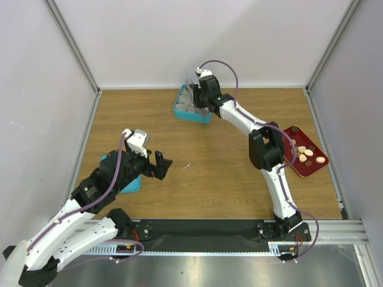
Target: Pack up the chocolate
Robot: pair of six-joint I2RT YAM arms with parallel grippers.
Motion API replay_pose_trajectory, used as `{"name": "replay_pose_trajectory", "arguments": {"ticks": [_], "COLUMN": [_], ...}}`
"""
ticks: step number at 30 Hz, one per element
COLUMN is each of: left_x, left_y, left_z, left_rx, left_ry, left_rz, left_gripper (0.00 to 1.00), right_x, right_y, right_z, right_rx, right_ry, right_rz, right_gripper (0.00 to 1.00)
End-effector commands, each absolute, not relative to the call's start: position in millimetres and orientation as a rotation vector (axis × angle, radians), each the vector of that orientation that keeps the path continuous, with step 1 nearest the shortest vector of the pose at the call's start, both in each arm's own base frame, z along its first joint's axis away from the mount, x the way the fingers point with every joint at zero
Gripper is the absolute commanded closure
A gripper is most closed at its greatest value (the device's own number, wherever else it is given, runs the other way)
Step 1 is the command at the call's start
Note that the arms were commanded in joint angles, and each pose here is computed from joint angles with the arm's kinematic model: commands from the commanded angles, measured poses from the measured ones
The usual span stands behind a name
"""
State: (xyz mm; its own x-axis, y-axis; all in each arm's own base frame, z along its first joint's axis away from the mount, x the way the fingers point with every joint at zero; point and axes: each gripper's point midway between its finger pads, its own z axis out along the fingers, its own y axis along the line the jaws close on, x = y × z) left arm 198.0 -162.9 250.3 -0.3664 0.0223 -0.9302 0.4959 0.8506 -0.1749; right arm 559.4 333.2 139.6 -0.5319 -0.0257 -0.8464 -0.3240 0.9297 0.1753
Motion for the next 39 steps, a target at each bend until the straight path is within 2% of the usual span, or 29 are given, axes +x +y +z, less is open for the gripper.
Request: {"name": "replay_pose_trajectory", "arguments": {"ticks": [1,17,21,25,28,29,30,32,33,36,37,39], "left_x": [200.8,201.3,202.1,201.7,201.3,201.3,201.1,200.4,199.7,198.1,197.7,196.4], "left_y": [-161.0,-161.8,-161.8,-162.4,-162.2,-161.6,-161.6,-161.5,-162.4,-165.4,-166.0,-167.1], "left_z": [258.9,258.1,257.7,257.7,258.4,259.1,259.8,259.5,259.5,259.7,259.0,260.0], "left_rx": [0.383,0.386,0.385,0.390,0.386,0.385,0.385,0.385,0.389,0.404,0.408,0.413], "left_ry": [1.859,1.862,1.865,1.866,1.864,1.861,1.858,1.857,1.857,1.855,1.858,1.854], "left_rz": [-0.511,-0.510,-0.506,-0.508,-0.511,-0.511,-0.512,-0.516,-0.522,-0.538,-0.541,-0.551], "left_gripper": [0.00,0.00,0.00,0.00,0.00,0.00,0.00,0.00,0.00,0.00,0.00,0.00], "right_x": [572.1,578.1,577.3,567.6,543.8,529.2,514.0,487.9,470.0,430.2,411.3,380.6], "right_y": [339.4,337.1,333.3,315.1,285.9,272.9,256.1,224.1,206.5,153.3,135.8,95.7], "right_z": [162.1,151.4,178.7,233.7,279.9,267.1,295.9,274.0,294.6,272.6,291.7,268.1], "right_rx": [-0.242,-0.251,-0.255,-0.230,-0.187,-0.182,-0.126,-0.085,-0.048,0.051,0.100,0.179], "right_ry": [2.030,2.032,2.001,1.939,1.928,2.002,1.981,2.098,2.085,2.213,2.188,2.281], "right_rz": [0.402,0.366,0.354,0.316,0.276,0.239,0.236,0.178,0.183,0.100,0.106,0.028], "right_gripper": [0.60,0.57,0.57,0.58,0.58,0.58,0.57,0.57,0.57,0.57,0.57,0.57]}}
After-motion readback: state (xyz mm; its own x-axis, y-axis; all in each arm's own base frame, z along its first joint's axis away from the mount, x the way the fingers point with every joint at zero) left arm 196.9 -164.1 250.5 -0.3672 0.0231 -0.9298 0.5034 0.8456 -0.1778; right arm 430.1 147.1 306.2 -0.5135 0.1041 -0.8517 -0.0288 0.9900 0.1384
